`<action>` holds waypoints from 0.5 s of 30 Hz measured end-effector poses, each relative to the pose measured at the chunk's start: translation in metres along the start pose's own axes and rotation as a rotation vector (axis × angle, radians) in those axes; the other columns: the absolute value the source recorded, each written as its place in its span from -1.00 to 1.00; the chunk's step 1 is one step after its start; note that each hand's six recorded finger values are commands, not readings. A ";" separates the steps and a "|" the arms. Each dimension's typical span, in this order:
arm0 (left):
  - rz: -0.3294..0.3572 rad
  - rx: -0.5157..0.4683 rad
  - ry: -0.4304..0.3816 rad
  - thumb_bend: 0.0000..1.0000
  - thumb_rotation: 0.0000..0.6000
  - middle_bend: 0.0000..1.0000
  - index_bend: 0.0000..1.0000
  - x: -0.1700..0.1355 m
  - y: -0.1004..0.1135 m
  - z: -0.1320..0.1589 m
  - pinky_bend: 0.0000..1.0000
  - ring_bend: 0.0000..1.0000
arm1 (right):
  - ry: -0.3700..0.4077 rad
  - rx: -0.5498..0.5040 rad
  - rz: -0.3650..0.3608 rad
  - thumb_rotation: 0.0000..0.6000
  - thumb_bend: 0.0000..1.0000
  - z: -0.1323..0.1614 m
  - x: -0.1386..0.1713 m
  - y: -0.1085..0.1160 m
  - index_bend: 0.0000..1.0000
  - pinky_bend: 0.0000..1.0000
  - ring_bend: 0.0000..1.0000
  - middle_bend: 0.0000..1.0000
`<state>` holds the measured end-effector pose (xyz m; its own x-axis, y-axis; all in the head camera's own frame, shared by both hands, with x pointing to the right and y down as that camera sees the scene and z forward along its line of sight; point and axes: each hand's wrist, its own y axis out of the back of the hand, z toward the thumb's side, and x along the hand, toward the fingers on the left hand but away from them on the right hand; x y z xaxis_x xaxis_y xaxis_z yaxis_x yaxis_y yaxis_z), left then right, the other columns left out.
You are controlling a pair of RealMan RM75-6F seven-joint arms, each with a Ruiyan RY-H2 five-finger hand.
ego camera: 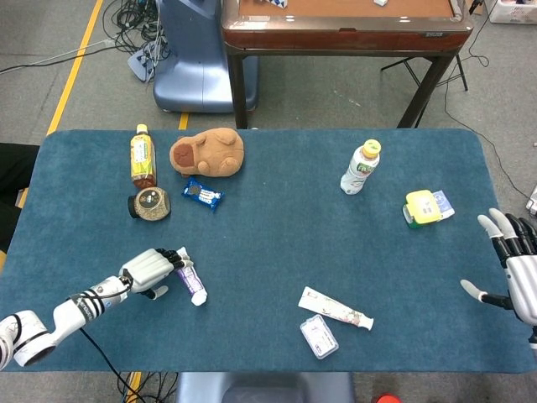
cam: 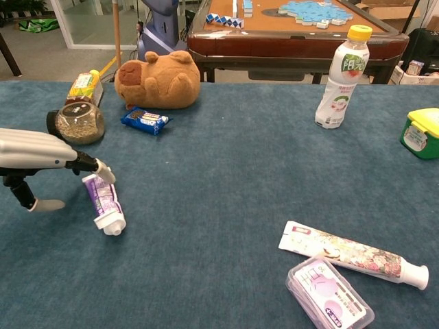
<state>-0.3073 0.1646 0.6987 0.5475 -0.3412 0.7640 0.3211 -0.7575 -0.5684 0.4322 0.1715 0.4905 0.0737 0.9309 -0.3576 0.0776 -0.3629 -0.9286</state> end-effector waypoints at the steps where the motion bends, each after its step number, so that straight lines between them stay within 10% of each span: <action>1: -0.005 -0.005 0.006 -0.21 1.00 -0.71 -0.71 -0.003 -0.002 -0.001 -0.61 -0.75 | 0.000 -0.002 -0.001 1.00 -0.99 0.000 0.000 0.000 -1.00 -1.00 -1.00 -0.89; 15: -0.029 -0.082 0.119 -0.21 1.00 -0.65 -0.65 -0.047 -0.012 -0.021 -0.61 -0.72 | 0.018 -0.009 -0.009 1.00 -0.99 0.003 -0.001 -0.001 -1.00 -1.00 -1.00 -0.89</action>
<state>-0.3532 0.1782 0.6758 0.4418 -0.3784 0.8134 0.2690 -0.8091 -0.5225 0.4290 0.1710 0.4916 0.0907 0.9335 -0.3469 0.0877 -0.3545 -0.9309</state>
